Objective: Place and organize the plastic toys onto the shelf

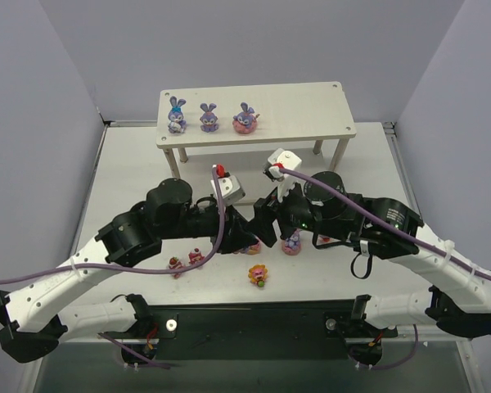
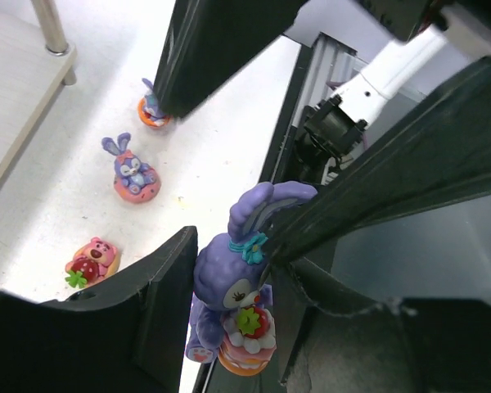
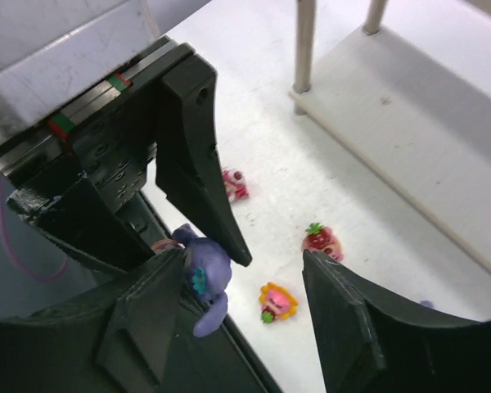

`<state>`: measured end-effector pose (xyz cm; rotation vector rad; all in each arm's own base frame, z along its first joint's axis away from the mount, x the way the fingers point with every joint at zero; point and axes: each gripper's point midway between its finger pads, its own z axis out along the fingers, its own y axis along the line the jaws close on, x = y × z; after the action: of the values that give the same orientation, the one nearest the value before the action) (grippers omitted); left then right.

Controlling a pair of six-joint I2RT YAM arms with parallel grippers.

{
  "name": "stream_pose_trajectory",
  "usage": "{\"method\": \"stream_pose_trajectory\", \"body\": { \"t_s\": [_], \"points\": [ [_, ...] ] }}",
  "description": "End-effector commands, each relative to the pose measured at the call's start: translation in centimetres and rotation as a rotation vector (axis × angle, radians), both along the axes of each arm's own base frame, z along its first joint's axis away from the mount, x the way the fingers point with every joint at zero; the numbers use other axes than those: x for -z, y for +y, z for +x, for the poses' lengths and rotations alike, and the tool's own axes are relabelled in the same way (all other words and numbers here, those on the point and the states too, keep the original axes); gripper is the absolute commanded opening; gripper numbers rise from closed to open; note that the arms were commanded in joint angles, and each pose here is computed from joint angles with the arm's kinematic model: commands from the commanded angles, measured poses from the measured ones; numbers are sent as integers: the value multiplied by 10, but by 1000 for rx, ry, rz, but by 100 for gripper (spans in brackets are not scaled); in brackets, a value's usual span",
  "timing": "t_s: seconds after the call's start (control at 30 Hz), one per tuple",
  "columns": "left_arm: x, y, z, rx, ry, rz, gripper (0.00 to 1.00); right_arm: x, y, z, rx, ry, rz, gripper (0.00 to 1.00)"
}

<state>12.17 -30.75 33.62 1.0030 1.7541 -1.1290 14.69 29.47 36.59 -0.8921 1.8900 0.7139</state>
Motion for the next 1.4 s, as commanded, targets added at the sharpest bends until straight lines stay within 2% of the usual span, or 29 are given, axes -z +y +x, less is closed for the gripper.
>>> {"method": "stream_pose_trajectory", "body": {
  "t_s": [0.0,0.17,0.23,0.33,0.4,0.57,0.7,0.9,1.13,1.37],
  "points": [
    [-42,-3,22,-96,-80,-100,0,-48,-30,20,186,-86,124,66],
    [-61,-7,48,-212,-135,-151,0,-74,-64,35,356,-151,191,73],
    [-77,-9,63,-279,-170,-201,0,-78,-89,49,506,-182,204,73],
    [-101,-19,83,-339,-219,-274,0,-73,-121,55,643,-210,207,72],
    [-129,-23,91,-366,-257,-335,0,-60,-135,50,660,-204,208,71],
    [-172,-32,143,-579,-318,-469,0,-36,-173,36,718,-164,292,71],
    [-181,-56,173,-650,-327,-487,0,-14,-180,28,723,-114,288,71],
    [-180,-75,206,-750,-344,-516,0,10,-179,24,714,-74,226,70],
    [-180,-90,221,-771,-415,-564,0,21,-181,21,706,-53,192,70],
    [-159,-104,235,-760,-445,-514,0,26,-193,17,731,-48,192,70]
  ]
}}
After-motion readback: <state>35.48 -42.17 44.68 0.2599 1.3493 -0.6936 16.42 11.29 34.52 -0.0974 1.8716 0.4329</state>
